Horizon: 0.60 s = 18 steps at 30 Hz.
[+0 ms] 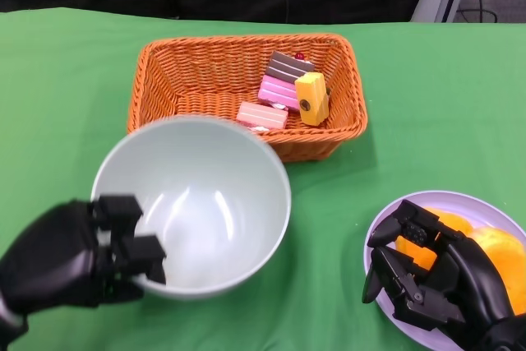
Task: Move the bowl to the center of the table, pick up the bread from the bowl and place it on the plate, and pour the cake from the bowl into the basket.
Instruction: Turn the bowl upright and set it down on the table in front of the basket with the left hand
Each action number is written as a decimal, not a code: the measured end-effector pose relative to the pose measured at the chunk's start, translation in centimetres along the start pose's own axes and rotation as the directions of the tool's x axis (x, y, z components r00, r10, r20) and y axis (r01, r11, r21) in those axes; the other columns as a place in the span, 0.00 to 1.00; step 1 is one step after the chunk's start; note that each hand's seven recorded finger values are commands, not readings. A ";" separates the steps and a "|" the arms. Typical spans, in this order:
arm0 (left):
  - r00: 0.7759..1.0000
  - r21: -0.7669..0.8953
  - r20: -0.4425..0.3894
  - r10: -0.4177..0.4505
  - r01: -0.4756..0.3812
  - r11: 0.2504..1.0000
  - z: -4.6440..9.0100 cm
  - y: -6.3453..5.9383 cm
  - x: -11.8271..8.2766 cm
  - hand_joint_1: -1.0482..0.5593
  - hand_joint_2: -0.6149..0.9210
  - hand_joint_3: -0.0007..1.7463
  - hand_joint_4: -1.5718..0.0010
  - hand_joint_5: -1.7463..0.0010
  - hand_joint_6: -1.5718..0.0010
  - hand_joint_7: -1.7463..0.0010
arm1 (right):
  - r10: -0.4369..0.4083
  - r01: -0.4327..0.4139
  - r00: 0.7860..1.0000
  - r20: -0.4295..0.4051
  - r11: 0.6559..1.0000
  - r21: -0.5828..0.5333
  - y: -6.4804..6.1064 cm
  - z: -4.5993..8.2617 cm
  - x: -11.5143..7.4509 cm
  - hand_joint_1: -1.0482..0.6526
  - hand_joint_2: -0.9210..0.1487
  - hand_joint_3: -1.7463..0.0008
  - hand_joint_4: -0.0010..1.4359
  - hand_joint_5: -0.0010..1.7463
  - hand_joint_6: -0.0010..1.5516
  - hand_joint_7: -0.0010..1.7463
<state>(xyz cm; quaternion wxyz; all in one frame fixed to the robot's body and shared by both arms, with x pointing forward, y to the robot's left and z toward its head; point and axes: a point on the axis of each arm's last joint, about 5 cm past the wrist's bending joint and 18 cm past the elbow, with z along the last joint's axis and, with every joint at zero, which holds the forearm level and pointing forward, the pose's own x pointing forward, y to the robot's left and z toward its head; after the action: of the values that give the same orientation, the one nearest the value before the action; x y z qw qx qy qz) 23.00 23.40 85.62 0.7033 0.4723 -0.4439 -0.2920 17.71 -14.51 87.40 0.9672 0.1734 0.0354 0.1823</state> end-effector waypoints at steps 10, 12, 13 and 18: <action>0.998 -0.035 -0.034 -0.053 0.052 0.998 0.7 -1.6 -0.6 0.61 0.99 0.04 0.55 0.00 0.64 0.09 | -0.005 0.005 1.000 0.001 1.000 -0.001 -0.1 0.0 0.0 0.46 0.32 0.45 0.45 1.00 0.33 0.91; 0.997 -0.036 -0.048 -0.068 0.066 0.997 0.6 -1.7 -0.5 0.60 0.99 0.04 0.56 0.00 0.64 0.10 | -0.005 0.005 1.000 0.000 1.000 -0.001 -0.1 0.0 0.0 0.46 0.32 0.45 0.45 1.00 0.33 0.91; 0.996 -0.036 -0.050 -0.075 0.073 0.997 0.6 -1.7 -0.5 0.59 1.00 0.04 0.57 0.00 0.62 0.14 | -0.007 0.007 1.000 0.000 1.000 -0.002 -0.1 0.0 0.0 0.46 0.32 0.45 0.45 1.00 0.33 0.91; 0.991 -0.042 -0.066 -0.112 0.110 0.993 0.5 -2.0 0.0 0.58 1.00 0.03 0.57 0.02 0.58 0.24 | -0.009 0.009 1.000 0.003 1.000 -0.008 0.0 0.1 -0.1 0.46 0.31 0.44 0.45 1.00 0.33 0.90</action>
<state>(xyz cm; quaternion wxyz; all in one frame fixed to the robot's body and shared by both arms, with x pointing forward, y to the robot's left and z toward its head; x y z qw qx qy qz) 22.56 22.38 83.87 0.7096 0.4925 -0.3870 -0.3227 17.68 -14.58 87.51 0.9687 0.1697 0.0341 0.1778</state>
